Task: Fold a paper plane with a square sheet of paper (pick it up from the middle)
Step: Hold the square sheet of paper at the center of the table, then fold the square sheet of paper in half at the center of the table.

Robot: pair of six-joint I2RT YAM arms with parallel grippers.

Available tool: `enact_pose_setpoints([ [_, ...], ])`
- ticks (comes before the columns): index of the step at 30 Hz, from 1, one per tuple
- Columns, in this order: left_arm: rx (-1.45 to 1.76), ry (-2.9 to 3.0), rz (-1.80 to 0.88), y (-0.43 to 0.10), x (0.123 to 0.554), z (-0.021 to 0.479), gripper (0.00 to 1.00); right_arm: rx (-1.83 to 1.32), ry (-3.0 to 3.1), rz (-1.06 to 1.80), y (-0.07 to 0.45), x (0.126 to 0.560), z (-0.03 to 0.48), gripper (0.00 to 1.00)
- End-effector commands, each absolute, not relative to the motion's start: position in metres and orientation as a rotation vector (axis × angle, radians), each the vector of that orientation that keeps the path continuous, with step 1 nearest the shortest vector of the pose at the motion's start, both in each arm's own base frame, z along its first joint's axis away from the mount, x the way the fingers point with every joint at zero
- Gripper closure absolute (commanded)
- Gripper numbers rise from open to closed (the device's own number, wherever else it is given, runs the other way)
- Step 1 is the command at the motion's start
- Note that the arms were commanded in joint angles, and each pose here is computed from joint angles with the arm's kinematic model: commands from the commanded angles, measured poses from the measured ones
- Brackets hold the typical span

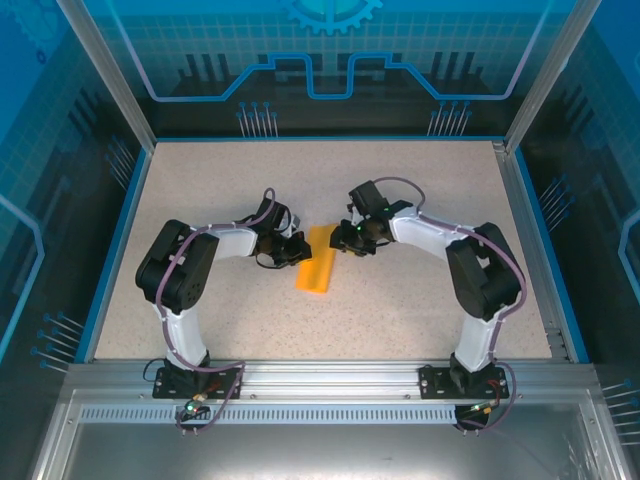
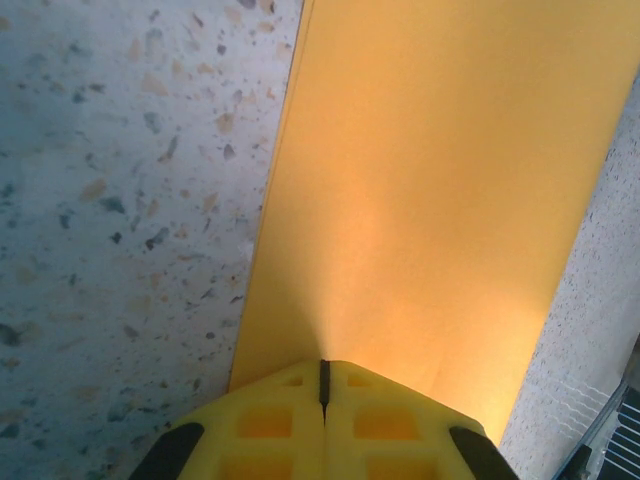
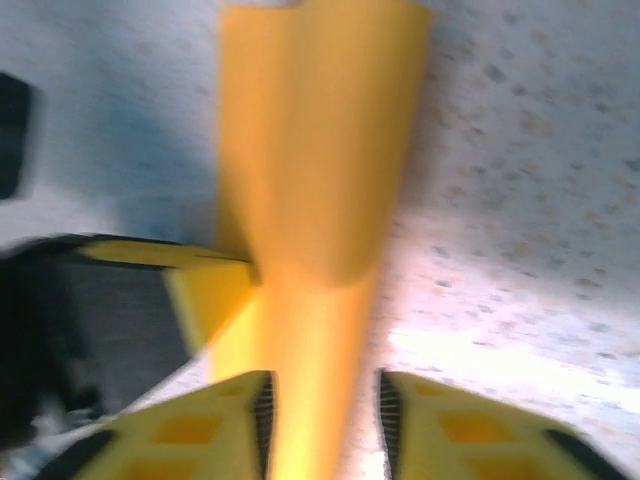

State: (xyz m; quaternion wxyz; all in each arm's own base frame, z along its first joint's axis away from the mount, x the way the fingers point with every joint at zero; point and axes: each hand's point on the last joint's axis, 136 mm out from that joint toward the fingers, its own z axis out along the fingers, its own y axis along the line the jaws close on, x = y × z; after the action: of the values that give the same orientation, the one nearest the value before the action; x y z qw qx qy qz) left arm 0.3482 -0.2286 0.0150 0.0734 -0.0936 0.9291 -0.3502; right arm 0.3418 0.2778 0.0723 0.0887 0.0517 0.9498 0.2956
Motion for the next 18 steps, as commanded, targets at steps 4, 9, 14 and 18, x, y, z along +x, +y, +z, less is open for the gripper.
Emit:
enact_pose_setpoints([
  [4, -0.257, 2.848, -0.983, -0.223, 0.336, -0.004, 1.00, 0.045, 2.725, 1.199, 0.321, 0.333, 0.080, 0.85],
  [9, -0.255, 2.850, -0.984, -0.223, 0.336, -0.004, 1.00, 0.048, 2.758, 1.194, 0.323, 0.329, 0.061, 0.88],
  [14, -0.253, 2.851, -0.986, -0.224, 0.336, -0.005, 1.00, 0.074, 2.790, 1.155, 0.312, 0.326, 0.045, 0.88],
  [18, -0.255, 2.854, -0.987, -0.224, 0.335, -0.005, 1.00, 0.095, 2.811, 1.160, 0.305, 0.322, 0.033, 0.88],
])
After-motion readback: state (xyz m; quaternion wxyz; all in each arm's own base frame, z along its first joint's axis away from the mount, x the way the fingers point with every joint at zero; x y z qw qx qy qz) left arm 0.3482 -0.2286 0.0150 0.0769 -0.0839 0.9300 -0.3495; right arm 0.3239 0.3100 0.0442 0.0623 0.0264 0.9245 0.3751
